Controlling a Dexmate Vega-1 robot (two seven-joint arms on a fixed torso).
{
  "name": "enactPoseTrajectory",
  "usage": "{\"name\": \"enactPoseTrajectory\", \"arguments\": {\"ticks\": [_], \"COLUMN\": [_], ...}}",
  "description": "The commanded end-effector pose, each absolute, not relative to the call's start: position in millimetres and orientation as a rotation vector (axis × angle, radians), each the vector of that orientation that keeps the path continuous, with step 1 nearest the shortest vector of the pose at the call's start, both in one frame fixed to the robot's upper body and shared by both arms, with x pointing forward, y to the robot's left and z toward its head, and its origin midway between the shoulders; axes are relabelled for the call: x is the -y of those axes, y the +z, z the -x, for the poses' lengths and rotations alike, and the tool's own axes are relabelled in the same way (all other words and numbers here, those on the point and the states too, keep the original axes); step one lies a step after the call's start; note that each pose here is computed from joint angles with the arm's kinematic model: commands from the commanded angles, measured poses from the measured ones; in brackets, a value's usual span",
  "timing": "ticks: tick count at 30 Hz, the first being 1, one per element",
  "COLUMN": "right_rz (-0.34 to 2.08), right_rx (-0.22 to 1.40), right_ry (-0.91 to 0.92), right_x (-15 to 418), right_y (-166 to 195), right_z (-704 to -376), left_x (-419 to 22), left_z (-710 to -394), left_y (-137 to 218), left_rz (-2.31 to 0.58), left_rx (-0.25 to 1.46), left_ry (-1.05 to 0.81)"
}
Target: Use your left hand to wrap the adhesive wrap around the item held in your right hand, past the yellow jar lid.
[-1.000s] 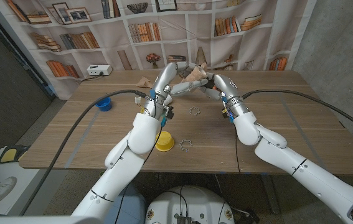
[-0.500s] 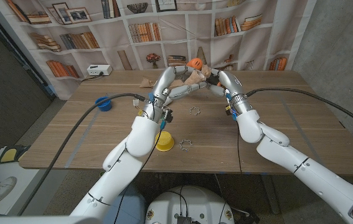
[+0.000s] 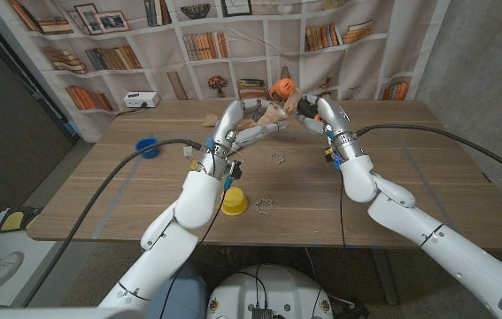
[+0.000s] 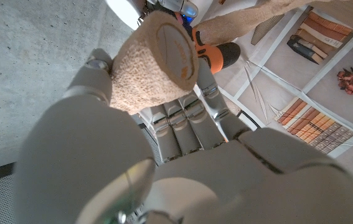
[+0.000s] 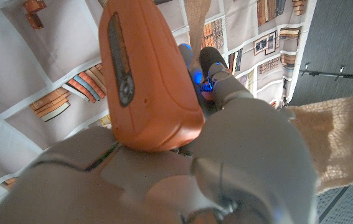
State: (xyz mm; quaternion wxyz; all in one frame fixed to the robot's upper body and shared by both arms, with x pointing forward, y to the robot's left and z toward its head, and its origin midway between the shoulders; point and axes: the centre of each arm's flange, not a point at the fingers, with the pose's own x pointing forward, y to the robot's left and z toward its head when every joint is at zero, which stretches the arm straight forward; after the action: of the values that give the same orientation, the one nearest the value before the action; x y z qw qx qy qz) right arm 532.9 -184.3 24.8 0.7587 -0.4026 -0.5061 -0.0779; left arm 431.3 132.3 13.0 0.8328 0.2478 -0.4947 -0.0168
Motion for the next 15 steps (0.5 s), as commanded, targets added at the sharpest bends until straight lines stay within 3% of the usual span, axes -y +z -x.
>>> {"name": "enactPoseTrajectory", "arguments": {"ticks": [1,15], "right_rz": [0.868,0.848], "right_rx": [1.107,1.13], "right_ry": [-0.184,-0.18], "right_x": [191.6,196.0], "right_y": [26.6,24.8], "right_z": [-528.4,-517.2], "left_x": [-148.4,-164.6], "left_z": [-430.8,-431.9], "left_y": [-1.0,-11.9], "left_rz": [-0.497,-0.445], "left_rx": [0.998,0.954], "left_ry": [0.008,0.066]}}
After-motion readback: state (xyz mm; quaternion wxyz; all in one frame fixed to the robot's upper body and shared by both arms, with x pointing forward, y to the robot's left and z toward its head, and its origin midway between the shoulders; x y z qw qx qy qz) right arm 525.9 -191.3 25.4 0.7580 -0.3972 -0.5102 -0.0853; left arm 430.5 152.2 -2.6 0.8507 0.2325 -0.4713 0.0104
